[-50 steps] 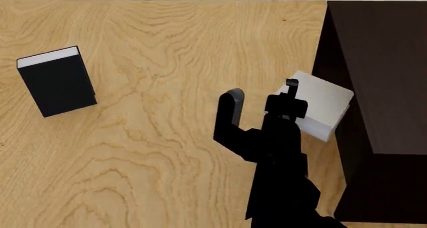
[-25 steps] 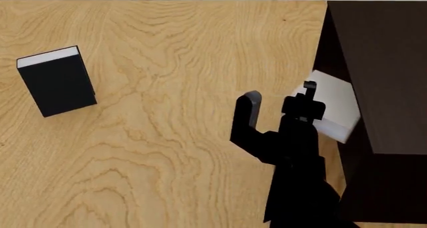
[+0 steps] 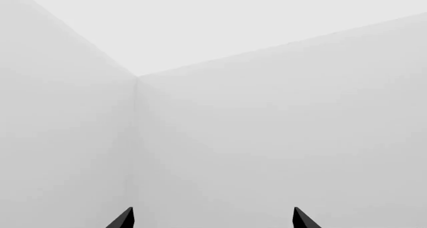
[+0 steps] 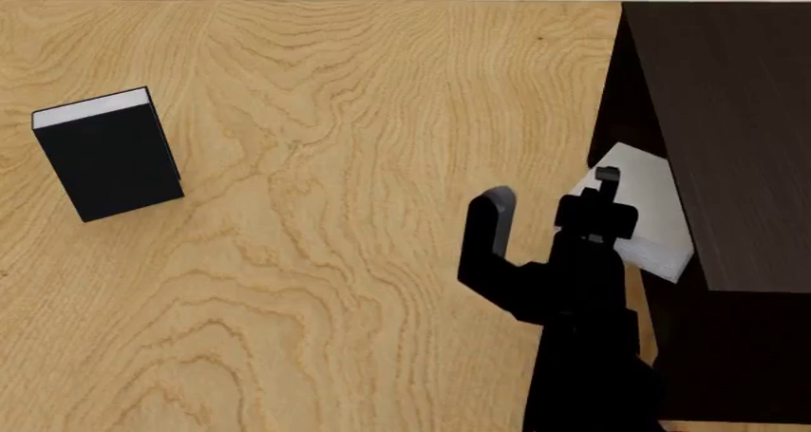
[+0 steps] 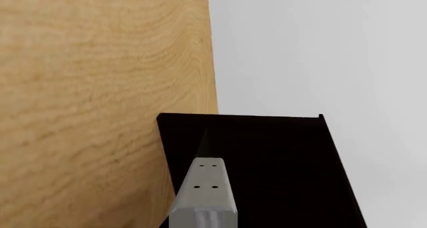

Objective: Pick up the book on the right and place it on the cabinet shelf.

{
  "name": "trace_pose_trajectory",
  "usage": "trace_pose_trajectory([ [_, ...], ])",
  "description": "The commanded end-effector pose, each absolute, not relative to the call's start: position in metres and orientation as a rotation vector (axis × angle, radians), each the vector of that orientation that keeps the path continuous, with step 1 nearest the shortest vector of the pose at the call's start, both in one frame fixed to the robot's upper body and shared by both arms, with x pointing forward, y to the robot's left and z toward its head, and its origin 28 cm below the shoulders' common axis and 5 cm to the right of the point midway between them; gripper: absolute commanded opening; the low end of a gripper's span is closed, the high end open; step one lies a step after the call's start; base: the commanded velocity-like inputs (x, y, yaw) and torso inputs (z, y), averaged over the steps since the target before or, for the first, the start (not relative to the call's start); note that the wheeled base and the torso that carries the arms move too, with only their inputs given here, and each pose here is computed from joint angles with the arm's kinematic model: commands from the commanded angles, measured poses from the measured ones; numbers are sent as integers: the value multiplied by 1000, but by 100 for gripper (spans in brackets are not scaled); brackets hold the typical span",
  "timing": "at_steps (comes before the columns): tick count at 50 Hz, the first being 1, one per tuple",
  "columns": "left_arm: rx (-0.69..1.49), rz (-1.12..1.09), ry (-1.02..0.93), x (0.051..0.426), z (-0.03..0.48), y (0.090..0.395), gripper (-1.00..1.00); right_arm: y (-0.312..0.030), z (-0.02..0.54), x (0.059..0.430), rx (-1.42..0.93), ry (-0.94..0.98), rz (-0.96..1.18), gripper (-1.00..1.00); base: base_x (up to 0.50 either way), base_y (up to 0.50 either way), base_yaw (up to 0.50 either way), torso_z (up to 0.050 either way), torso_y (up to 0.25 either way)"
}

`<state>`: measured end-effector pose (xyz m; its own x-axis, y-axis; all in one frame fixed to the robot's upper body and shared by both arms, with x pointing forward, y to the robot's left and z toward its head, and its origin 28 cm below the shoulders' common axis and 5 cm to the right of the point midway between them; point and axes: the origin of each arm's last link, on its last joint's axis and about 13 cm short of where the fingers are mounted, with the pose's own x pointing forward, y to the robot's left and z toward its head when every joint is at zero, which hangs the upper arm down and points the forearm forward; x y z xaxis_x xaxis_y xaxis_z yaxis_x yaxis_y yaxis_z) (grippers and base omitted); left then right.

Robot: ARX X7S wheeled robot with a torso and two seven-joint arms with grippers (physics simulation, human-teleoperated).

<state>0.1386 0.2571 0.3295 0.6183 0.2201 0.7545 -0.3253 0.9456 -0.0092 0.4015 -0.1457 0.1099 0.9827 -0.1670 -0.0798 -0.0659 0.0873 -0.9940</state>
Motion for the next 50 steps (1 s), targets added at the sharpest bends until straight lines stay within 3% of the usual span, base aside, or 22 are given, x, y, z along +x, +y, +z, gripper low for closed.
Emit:
trace_pose_trajectory([
  [1,137,316,-847,137,329,257,100,-157,110,399,-1572,214,-102,-100,0,0,0,0,0],
  [13,139,316,-846,137,330,257,100,-160,108,397,-1549,240,-115,-100,0,0,-1,0,0],
  [14,139,316,-846,137,330,257,100,-160,108,397,-1546,242,-119,100,0,0,-3,0,0],
  [33,140,305,-855,138,333,255,100,-163,112,399,-1504,239,-157,100,0,0,0,0,1],
  [50,139,308,-855,138,332,255,100,-136,115,406,-1454,123,-39,100,0,0,0,0,1],
])
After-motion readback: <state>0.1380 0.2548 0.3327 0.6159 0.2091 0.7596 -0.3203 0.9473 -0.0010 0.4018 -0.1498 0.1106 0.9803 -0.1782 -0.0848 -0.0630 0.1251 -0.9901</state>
